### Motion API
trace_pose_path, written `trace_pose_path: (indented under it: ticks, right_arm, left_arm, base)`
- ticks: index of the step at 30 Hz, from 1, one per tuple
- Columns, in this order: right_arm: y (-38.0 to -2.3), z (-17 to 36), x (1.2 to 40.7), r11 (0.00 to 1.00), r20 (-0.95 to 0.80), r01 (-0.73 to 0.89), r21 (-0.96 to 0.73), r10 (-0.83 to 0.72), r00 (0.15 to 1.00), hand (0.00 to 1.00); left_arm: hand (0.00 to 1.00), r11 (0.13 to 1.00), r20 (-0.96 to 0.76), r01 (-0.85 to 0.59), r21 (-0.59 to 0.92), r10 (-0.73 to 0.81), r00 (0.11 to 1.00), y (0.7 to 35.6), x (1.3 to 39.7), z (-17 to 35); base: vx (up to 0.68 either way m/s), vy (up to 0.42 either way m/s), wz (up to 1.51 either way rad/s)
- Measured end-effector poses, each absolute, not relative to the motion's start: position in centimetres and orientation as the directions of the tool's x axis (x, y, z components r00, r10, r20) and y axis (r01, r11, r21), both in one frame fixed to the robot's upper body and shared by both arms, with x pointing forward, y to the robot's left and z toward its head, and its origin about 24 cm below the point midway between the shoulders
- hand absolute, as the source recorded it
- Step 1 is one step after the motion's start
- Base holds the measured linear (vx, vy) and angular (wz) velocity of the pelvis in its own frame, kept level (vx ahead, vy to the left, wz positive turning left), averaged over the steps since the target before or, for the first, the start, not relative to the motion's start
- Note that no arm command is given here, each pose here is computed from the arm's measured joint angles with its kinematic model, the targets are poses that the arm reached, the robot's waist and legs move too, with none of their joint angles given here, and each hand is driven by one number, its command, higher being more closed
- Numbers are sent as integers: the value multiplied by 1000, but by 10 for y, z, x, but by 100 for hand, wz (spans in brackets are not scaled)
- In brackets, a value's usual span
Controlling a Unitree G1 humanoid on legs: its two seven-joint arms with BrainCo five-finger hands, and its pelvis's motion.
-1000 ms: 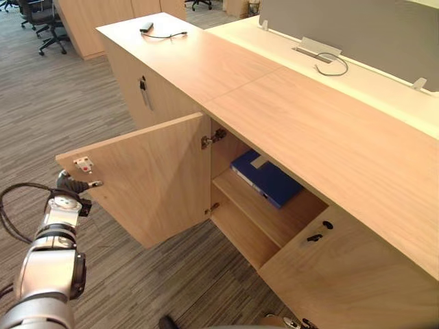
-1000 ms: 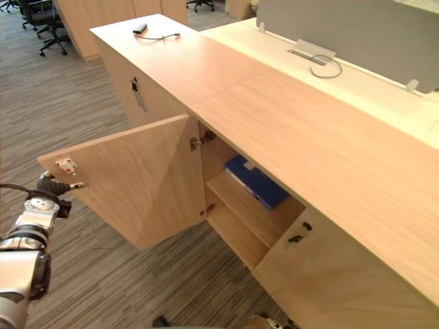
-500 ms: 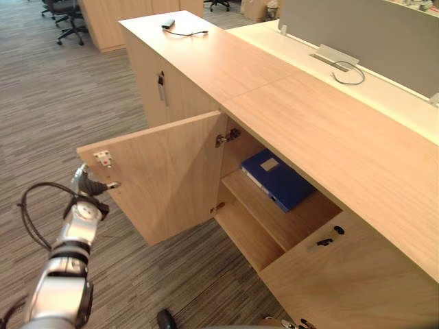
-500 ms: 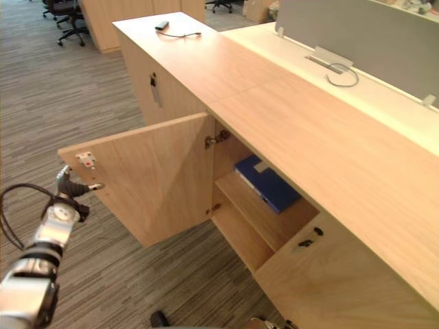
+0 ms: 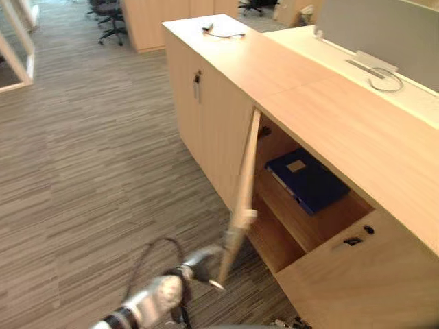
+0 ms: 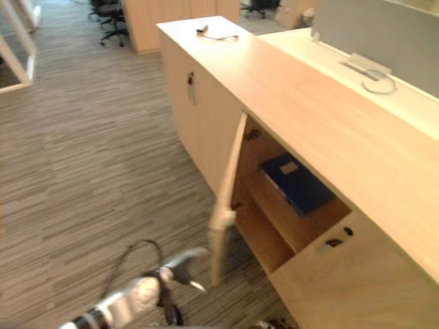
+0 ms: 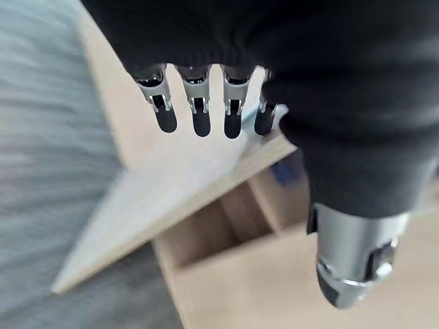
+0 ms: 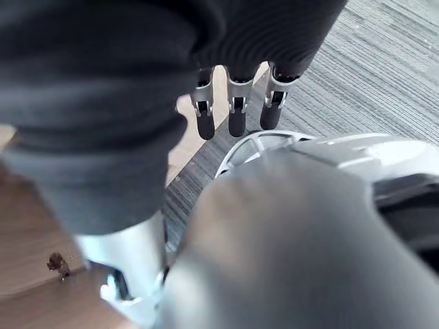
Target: Walk over to the cabinet, pick up the folder, carry it to the office cabinet, place the folder inside the office cabinet, then close the office cabinet door
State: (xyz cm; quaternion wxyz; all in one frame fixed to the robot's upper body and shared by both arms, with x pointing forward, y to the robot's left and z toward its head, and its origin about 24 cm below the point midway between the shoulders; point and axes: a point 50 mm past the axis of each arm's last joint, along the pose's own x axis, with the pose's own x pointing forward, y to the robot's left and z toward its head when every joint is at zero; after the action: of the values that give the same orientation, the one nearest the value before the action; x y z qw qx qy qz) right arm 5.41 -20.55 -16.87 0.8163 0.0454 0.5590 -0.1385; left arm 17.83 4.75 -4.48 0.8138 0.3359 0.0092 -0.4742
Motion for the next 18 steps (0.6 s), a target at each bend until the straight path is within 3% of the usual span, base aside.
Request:
trace_pose_path:
  ticks: [3, 14, 17, 18]
  right_arm:
    - [-202, -169, 55, 958, -925, 279, -71, -168, 341, 0]
    - [-216, -167, 54, 968, -922, 223, -114, -186, 339, 0]
    - [-219, -166, 57, 967, -917, 223, -119, -193, 349, 0]
    - [-219, -165, 59, 968, -914, 223, -119, -194, 355, 0]
  left_arm:
    - [0, 295, -160, 782, 550, -881, 445, 4, 178, -15]
    - [0, 228, -160, 834, 503, -923, 349, -16, 163, -15]
    - [0, 321, -163, 866, 383, -899, 406, -22, 170, -20]
    - [0, 415, -191, 862, 291, -858, 477, -17, 179, -28]
  base:
    - [-59, 18, -33]
    - [-23, -102, -7]
    - [54, -52, 1]
    - [20, -58, -4]
